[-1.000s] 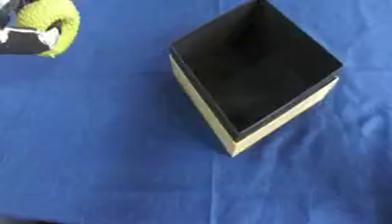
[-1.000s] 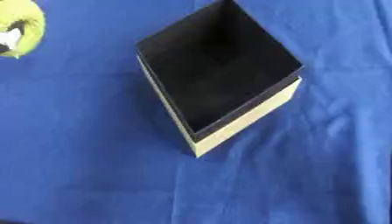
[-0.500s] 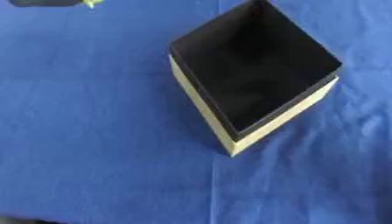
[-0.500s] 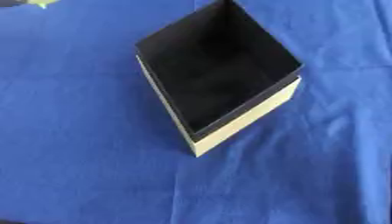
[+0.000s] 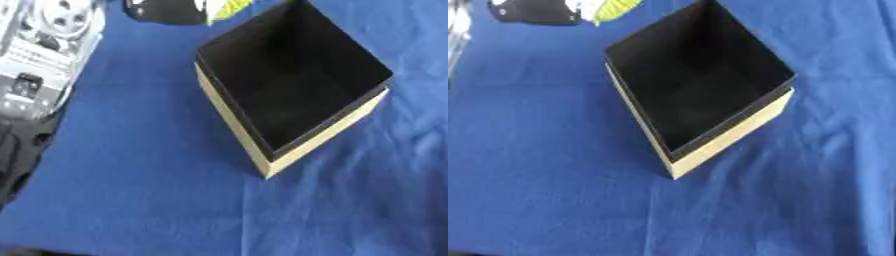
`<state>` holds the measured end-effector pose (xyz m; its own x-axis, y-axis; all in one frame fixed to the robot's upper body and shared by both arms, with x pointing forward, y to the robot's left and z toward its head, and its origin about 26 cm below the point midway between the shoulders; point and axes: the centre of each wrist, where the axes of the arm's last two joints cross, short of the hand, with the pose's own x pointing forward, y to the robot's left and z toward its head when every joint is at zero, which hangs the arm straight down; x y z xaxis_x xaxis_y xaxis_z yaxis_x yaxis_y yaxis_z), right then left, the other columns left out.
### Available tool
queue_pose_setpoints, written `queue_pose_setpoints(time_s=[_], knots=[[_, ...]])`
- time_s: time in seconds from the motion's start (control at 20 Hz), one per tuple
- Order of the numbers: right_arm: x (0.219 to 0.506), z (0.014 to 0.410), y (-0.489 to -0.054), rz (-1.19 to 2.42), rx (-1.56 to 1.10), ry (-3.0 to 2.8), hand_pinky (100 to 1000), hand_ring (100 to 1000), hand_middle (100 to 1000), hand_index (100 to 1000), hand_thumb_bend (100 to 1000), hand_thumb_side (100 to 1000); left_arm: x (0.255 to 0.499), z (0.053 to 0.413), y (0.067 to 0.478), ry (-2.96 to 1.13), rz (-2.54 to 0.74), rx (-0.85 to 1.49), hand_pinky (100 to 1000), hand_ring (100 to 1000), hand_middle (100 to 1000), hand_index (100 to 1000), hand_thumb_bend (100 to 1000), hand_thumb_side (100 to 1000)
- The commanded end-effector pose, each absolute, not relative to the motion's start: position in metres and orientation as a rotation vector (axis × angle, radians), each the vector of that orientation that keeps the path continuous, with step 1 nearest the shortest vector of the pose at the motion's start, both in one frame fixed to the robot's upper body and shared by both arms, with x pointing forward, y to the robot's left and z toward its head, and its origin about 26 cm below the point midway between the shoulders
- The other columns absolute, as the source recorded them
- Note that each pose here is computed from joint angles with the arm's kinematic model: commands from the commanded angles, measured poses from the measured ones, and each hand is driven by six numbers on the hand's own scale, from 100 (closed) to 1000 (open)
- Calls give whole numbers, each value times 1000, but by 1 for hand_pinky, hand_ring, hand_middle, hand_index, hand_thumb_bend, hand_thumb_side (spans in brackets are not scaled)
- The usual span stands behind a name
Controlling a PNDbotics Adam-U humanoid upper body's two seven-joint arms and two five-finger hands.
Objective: Pick up objects on the table and place them in the box.
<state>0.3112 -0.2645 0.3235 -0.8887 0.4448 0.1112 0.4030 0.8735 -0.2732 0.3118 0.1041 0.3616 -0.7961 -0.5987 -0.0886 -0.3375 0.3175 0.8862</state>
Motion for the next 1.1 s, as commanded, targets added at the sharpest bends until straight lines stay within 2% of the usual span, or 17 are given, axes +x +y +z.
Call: queue_pose_setpoints(time_s=[0.05, 0.75, 0.8, 0.85, 0.9, 0.95, 1.05, 1.1], knots=[[307, 332, -262, 365, -642, -2918, 769, 693, 547, 808, 100, 393, 314, 359, 85, -2323, -1514, 829, 100, 385, 375, 526, 100, 100], [307, 331, -261, 341, -626, -2924, 770, 696, 547, 809, 100, 402, 360, 298, 41, -2161, -1529, 760, 100, 399, 386, 547, 100, 100], [307, 331, -262, 340, -626, -2924, 770, 696, 547, 809, 100, 403, 363, 294, 41, -2147, -1530, 763, 117, 411, 397, 557, 100, 100], [307, 331, -262, 339, -627, -2924, 770, 696, 547, 810, 100, 404, 366, 290, 40, -2131, -1535, 764, 171, 428, 412, 573, 100, 100], [307, 331, -262, 338, -627, -2924, 770, 696, 547, 810, 100, 404, 368, 287, 40, -2120, -1541, 762, 171, 428, 412, 573, 100, 100], [307, 331, -262, 337, -627, -2923, 771, 696, 547, 810, 100, 405, 369, 284, 40, -2112, -1549, 754, 247, 453, 435, 596, 137, 100], [307, 331, -262, 336, -628, -2922, 771, 697, 547, 810, 100, 407, 371, 279, 40, -2094, -1573, 736, 313, 477, 460, 622, 190, 100], [307, 331, -263, 336, -629, -2922, 771, 697, 547, 810, 100, 407, 372, 277, 40, -2086, -1585, 728, 313, 477, 460, 622, 190, 100]])
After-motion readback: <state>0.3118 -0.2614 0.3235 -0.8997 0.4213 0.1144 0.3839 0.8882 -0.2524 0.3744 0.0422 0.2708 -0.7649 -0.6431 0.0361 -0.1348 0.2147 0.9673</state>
